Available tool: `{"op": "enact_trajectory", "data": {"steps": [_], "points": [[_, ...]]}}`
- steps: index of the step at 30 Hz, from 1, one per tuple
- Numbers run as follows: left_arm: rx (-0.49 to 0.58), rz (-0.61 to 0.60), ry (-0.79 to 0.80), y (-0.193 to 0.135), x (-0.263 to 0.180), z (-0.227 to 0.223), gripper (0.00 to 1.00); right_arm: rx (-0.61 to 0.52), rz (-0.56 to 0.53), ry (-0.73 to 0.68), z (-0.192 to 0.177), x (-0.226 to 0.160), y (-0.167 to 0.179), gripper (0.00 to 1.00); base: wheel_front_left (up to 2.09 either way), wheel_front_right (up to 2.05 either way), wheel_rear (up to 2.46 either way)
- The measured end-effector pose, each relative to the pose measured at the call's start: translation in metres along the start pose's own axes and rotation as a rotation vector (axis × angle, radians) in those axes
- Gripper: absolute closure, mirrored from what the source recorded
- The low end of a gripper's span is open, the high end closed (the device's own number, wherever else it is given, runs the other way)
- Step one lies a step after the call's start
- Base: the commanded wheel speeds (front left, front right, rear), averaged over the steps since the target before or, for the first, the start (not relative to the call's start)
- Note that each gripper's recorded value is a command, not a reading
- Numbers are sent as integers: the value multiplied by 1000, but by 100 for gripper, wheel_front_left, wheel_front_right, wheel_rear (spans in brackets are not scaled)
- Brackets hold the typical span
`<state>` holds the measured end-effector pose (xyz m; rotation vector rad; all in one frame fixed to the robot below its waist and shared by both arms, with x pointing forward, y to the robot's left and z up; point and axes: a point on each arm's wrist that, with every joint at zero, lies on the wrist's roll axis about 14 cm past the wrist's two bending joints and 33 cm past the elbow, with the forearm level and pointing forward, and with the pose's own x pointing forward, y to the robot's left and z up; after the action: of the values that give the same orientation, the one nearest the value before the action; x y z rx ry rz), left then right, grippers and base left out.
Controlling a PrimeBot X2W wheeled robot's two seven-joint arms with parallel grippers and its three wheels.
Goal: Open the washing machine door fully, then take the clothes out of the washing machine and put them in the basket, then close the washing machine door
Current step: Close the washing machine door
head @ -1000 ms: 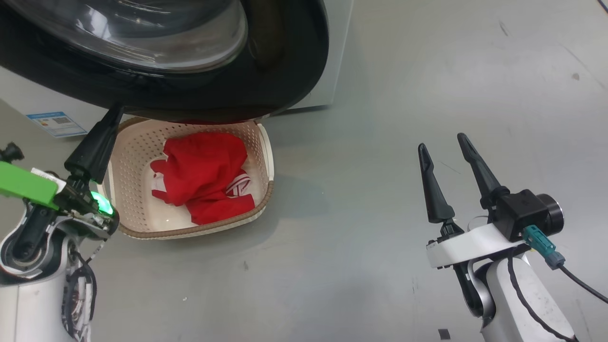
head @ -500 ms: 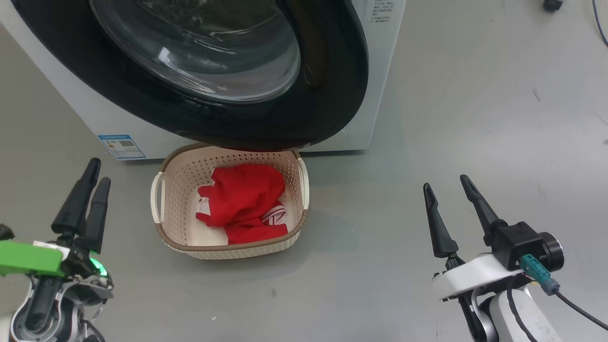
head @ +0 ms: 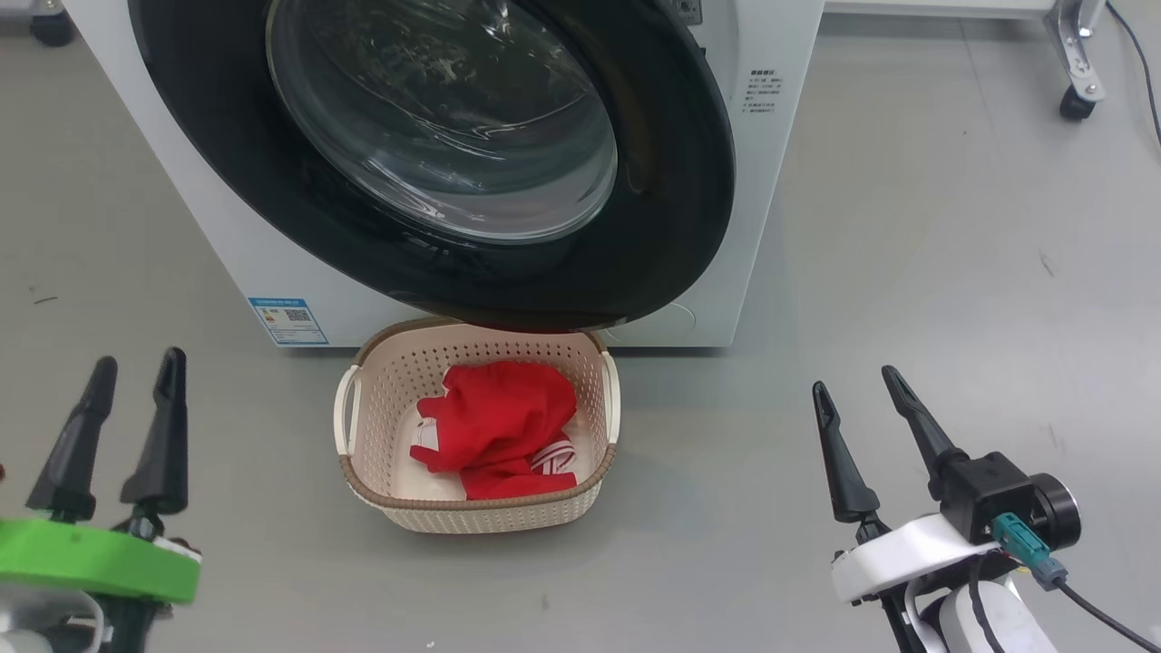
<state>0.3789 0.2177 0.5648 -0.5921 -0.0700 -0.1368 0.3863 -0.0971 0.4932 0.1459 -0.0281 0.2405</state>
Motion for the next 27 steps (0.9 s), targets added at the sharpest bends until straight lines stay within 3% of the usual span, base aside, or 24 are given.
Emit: {"op": "enact_trajectory", "data": {"steps": [6, 11, 18, 27], "points": [[238, 27, -5, 1, -27, -18, 0, -16, 3, 0, 1, -11, 2, 0, 0, 0, 0], [343, 75, 38, 6, -47, -39, 0, -17, -8, 19, -4, -24, 2, 0, 0, 0, 0], [411, 100, 111, 5, -66, -70, 0, -15, -25, 20, -4, -35, 0, 0, 0, 0, 0], [396, 142, 104, 4, -70, -81, 0, -6, -41, 40, -11, -45, -2, 0, 0, 0, 0]]}}
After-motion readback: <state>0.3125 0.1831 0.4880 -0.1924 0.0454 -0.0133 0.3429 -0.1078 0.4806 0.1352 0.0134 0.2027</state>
